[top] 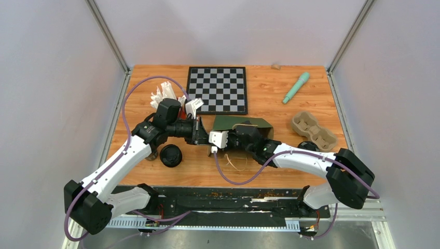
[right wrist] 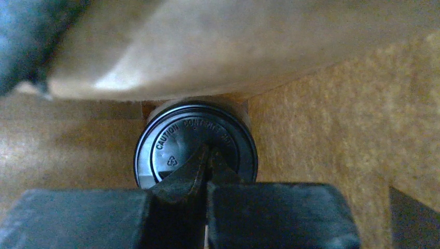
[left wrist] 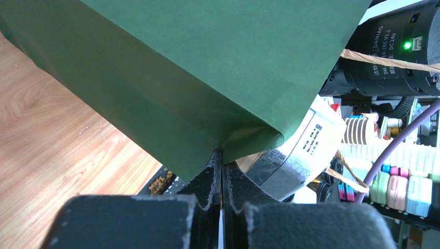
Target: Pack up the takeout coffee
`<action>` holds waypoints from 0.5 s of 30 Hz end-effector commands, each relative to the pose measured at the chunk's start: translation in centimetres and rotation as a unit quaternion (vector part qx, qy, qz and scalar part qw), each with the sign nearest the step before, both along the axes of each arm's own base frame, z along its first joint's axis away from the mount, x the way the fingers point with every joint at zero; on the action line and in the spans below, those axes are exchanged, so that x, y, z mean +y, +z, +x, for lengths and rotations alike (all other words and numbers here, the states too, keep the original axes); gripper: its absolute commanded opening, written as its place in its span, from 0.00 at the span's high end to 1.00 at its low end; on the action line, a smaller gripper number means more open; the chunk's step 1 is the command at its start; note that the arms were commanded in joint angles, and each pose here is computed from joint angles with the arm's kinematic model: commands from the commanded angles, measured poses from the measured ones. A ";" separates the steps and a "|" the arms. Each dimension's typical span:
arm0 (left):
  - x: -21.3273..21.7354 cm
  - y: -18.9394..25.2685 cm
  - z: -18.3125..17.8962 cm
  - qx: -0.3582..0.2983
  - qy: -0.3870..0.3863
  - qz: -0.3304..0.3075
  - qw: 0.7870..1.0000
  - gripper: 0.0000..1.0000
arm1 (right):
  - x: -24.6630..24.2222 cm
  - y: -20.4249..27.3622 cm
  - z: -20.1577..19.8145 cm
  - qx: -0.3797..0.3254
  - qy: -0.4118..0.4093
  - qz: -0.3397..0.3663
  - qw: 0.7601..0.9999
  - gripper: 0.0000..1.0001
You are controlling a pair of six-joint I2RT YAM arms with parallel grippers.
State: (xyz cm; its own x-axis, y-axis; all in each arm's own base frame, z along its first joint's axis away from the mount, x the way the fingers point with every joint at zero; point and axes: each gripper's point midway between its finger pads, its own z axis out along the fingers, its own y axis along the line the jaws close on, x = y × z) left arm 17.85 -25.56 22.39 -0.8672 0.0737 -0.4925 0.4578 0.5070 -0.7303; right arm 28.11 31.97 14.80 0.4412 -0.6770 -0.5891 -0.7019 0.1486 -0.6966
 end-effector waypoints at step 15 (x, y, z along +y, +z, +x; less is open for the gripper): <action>-0.4 1.2 -0.1 -0.003 -0.005 -0.015 1.000 1.00 | -1.0 1.5 1.1 0.008 -0.028 0.017 0.999 1.00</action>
